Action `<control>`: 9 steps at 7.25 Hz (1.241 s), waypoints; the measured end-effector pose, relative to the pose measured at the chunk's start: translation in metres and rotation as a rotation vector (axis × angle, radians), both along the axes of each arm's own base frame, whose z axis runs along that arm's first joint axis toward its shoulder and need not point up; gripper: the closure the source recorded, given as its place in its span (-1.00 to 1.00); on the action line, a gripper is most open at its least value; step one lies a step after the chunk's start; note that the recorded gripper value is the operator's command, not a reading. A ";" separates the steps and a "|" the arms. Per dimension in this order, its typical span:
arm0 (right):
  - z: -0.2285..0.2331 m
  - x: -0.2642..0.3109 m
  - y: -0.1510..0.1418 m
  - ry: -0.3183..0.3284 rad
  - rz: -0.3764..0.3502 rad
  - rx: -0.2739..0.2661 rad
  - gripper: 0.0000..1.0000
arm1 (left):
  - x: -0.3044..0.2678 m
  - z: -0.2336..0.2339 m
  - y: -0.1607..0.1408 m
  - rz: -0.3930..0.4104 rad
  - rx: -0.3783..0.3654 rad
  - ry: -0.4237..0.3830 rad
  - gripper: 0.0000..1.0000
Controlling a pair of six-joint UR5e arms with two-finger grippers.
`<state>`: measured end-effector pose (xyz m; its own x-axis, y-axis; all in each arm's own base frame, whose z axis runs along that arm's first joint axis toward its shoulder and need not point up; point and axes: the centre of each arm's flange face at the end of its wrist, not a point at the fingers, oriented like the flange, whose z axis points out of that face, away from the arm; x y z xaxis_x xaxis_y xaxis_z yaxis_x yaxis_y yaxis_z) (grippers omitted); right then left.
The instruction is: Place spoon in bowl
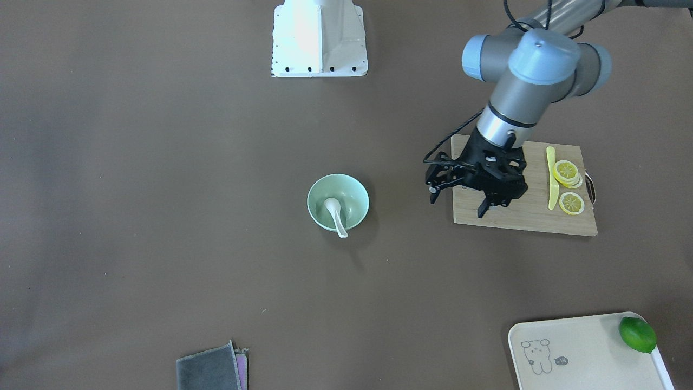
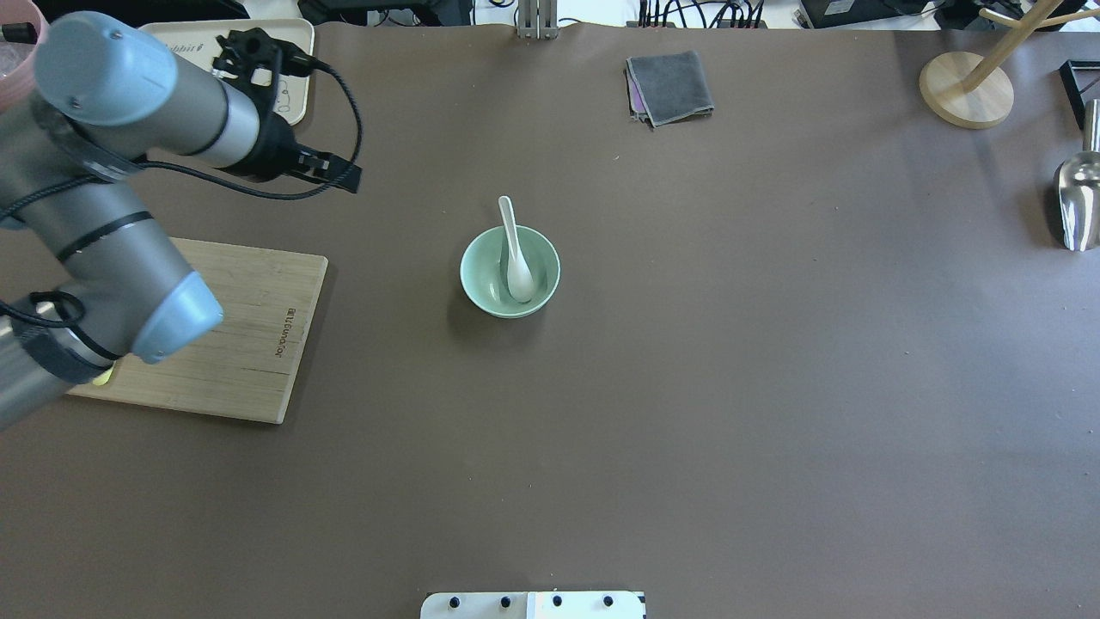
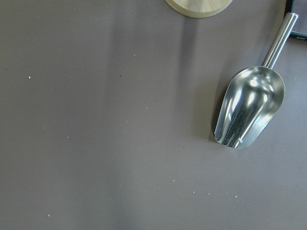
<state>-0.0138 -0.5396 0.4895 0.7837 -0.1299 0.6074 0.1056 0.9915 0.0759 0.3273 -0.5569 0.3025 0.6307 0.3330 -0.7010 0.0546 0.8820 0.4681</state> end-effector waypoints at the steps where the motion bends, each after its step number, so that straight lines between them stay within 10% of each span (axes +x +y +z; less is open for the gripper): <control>1: 0.007 0.004 0.004 0.001 0.003 -0.008 -1.00 | -0.071 0.043 -0.010 0.006 0.013 -0.042 -0.97; 5: 0.044 0.023 0.034 0.001 -0.012 -0.042 -1.00 | -0.338 0.188 0.013 -0.010 0.021 -0.111 -0.97; 9: 0.092 0.054 0.073 -0.003 0.041 -0.076 -1.00 | -0.395 0.279 0.059 -0.055 -0.160 -0.143 -0.97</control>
